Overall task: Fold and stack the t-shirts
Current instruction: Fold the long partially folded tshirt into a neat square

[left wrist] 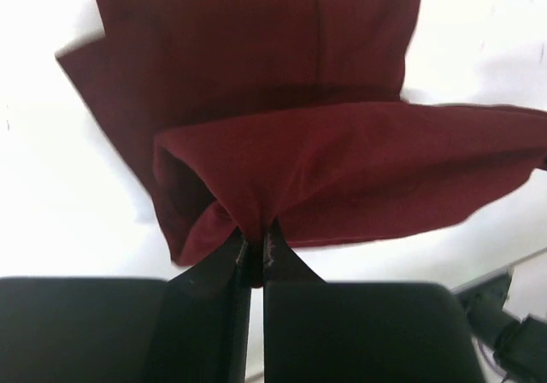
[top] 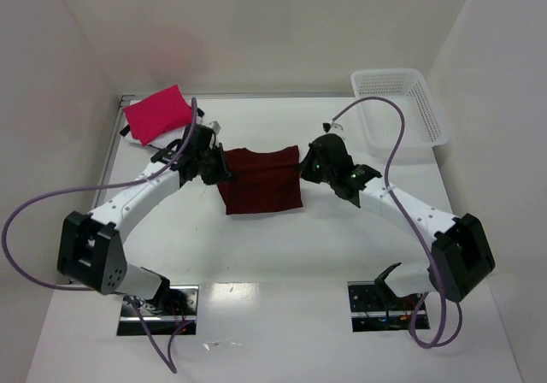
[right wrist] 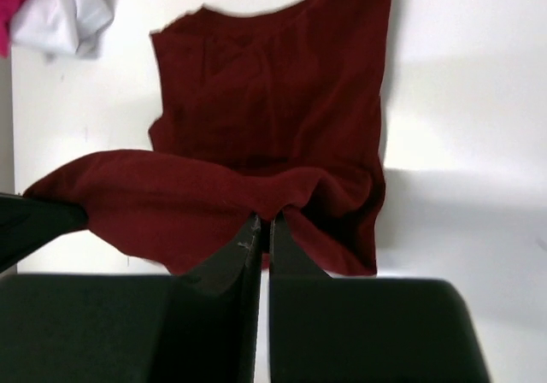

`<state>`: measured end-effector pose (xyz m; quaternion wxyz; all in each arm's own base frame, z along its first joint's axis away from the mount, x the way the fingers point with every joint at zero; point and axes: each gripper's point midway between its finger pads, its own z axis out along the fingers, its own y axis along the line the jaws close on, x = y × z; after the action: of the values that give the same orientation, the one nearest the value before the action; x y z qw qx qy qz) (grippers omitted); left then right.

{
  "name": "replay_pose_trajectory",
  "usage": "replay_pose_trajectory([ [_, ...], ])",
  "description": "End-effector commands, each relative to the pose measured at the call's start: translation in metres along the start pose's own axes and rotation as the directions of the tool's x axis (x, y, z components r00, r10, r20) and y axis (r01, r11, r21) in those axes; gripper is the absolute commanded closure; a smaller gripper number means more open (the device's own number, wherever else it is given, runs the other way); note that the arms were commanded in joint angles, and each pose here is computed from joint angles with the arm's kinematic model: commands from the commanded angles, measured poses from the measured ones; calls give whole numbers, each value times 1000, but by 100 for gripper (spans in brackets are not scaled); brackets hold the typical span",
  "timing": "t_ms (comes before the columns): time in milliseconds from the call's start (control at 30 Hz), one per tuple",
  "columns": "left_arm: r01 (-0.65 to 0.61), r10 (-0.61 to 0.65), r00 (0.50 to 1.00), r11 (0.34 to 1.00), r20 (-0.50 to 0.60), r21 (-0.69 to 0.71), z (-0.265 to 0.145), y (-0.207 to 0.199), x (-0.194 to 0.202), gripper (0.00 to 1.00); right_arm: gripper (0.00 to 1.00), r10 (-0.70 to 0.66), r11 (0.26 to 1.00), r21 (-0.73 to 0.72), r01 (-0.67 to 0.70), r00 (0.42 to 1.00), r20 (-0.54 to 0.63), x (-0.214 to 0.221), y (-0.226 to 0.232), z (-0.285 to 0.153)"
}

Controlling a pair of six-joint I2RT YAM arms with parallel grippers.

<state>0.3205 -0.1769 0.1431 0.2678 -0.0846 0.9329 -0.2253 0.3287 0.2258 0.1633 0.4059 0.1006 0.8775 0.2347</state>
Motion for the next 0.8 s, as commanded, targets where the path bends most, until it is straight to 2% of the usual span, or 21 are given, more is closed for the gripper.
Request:
replay_pose_trajectory([
  [0,-41,39,997,999,73,36,8,-9,-43,100,97,-3,998,-62,12,989,146,-58,23,12],
  [267,-10,4,996,998,90,63,35,3,-99,100,95,-10,998,-60,19,990,142,-90,34,63],
  [367,6,-9,999,998,52,56,56,15,-108,93,90,-20,999,-35,24,994,110,-88,28,94],
  [400,7,-9,999,999,32,54,67,20,-107,83,87,-25,999,-19,27,996,89,-83,22,106],
  [433,10,-12,999,998,34,57,71,22,-114,56,77,-32,999,-11,33,997,71,-78,20,116],
  [467,9,-11,1000,998,27,60,77,25,-118,31,59,-32,999,-6,33,997,71,-79,21,120],
  [500,6,-7,1000,998,15,55,85,29,-118,26,46,-31,1000,5,31,997,71,-80,17,125],
  [533,6,-7,1000,999,18,52,88,32,-121,20,39,-29,999,16,29,998,63,-78,13,131],
  [600,-3,1,999,999,37,49,89,38,-132,2,25,-23,999,36,21,998,65,-81,5,134],
  [633,-6,4,999,999,48,48,88,40,-136,0,20,-15,999,48,12,997,80,-86,1,135],
  [767,-23,19,997,998,75,52,81,46,-148,0,19,4,998,67,-11,995,97,-94,-12,129],
])
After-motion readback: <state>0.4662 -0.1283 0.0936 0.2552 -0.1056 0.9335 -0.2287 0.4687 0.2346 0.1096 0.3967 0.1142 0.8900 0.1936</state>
